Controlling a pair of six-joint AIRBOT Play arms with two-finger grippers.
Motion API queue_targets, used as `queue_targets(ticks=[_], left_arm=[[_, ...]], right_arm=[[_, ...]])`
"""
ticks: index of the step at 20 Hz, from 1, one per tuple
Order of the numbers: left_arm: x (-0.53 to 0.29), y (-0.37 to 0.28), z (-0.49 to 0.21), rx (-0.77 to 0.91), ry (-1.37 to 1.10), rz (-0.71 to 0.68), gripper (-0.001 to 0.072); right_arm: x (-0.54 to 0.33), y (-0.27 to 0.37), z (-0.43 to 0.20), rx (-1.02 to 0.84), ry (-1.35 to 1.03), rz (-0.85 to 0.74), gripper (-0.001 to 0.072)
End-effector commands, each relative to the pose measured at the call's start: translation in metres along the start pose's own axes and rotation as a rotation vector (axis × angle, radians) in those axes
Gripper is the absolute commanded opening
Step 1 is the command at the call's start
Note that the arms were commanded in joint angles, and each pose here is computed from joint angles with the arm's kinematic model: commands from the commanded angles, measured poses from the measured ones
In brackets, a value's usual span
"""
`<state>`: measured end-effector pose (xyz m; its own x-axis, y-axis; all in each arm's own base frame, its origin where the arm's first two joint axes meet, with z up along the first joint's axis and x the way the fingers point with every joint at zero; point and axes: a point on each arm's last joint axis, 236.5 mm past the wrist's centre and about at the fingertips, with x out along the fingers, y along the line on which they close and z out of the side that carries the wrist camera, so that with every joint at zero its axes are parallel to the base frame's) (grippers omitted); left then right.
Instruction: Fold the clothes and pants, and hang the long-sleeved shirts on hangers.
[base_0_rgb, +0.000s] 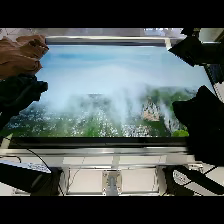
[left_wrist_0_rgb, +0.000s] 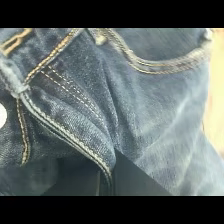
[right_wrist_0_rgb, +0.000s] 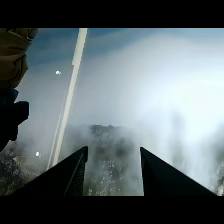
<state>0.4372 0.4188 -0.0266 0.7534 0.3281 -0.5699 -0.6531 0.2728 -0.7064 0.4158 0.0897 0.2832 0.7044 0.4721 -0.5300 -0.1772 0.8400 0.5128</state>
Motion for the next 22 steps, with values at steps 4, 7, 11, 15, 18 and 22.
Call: queue_targets(ticks=[4, 7, 11, 15, 18, 22], left_arm=[[-0.108, -0.148, -0.002, 0.396, -0.012, -0.244, 0.0013], [-0.222, -0.272, -0.047, 0.631, -0.08, -0.471, 0.0013], [-0.348, -0.375, -0.213, 0.824, 0.139, -0.841, 0.0013], [-0.449, -0.385, -0.436, 0.995, 0.597, -1.139, 0.0013], [-0.507, -0.316, -0.605, 1.204, 0.936, -1.159, 0.0014], [-0.545, -0.225, -0.776, 1.315, 1.1, -1.189, 0.0013]], right_arm=[[-0.021, -0.007, 0.003, -0.134, 0.012, -0.095, 0.039], [-0.068, -0.023, 0.016, -0.289, 0.007, -0.28, 0.039], [-0.14, -0.045, 0.051, -0.468, -0.089, -0.552, 0.039], [-0.16, -0.07, 0.062, -0.543, -0.086, -0.704, 0.039], [-0.158, -0.094, 0.067, -0.542, -0.081, -0.759, 0.039], [-0.178, -0.149, 0.082, -0.427, -0.12, -0.842, 0.039]])
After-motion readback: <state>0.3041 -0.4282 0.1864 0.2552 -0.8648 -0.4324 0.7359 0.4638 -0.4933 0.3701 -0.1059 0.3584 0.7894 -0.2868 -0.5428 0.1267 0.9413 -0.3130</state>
